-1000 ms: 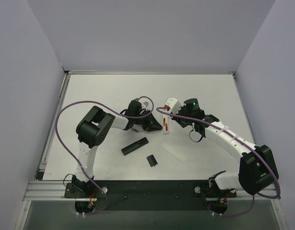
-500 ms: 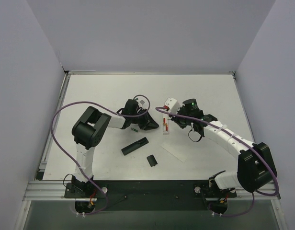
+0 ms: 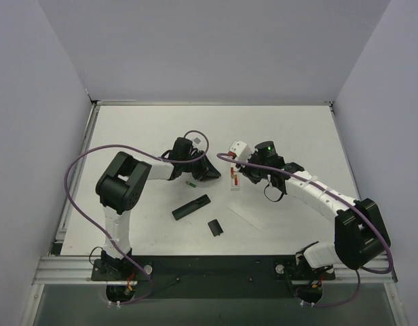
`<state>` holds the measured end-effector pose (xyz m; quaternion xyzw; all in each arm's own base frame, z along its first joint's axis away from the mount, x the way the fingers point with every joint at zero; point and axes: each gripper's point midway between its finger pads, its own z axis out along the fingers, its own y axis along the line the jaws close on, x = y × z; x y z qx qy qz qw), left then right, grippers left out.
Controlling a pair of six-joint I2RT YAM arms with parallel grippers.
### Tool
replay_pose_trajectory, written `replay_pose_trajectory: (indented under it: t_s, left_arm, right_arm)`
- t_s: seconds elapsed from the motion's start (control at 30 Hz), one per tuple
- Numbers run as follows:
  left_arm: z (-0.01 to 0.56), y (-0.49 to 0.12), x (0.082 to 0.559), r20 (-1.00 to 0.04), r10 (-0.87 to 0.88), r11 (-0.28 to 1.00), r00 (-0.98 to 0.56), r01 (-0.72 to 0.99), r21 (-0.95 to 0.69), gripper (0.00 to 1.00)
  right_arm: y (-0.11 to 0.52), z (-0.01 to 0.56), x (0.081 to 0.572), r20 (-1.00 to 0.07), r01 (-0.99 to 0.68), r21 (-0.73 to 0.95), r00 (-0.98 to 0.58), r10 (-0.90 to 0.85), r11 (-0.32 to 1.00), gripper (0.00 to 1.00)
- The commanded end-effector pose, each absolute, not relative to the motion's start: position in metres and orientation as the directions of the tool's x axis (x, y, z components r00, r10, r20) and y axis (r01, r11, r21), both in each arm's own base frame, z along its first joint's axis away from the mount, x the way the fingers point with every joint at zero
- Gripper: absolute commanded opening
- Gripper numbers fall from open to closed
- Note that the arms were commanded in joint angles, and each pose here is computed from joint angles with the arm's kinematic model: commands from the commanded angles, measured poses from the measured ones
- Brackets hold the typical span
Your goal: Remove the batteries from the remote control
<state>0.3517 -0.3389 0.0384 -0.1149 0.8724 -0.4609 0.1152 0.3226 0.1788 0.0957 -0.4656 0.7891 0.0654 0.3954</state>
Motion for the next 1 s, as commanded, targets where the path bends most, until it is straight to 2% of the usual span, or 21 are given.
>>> replay_pose_trajectory:
  t_s: [0.0,0.63,0.97]
  left_arm:
    - [0.059,-0.333,0.363,-0.150,-0.328,0.541,-0.933,-0.056,-0.839,0.31]
    - [0.045,-0.324,0.370,-0.142,-0.331,0.563,-0.933,-0.074,-0.823,0.31]
    - [0.082,-0.337,0.372,-0.238,-0.285,0.582,-0.928,0.029,-0.812,0.31]
  right_arm:
    - [0.196,0.108,0.325,-0.710,-0.798,-0.262,-0.222,-0.668,0.543,0.00]
    - [0.196,0.120,0.323,-0.704,-0.791,-0.295,-0.199,-0.682,0.536,0.00]
    - [0.184,0.128,0.309,-0.641,-0.817,-0.305,-0.204,-0.740,0.490,0.00]
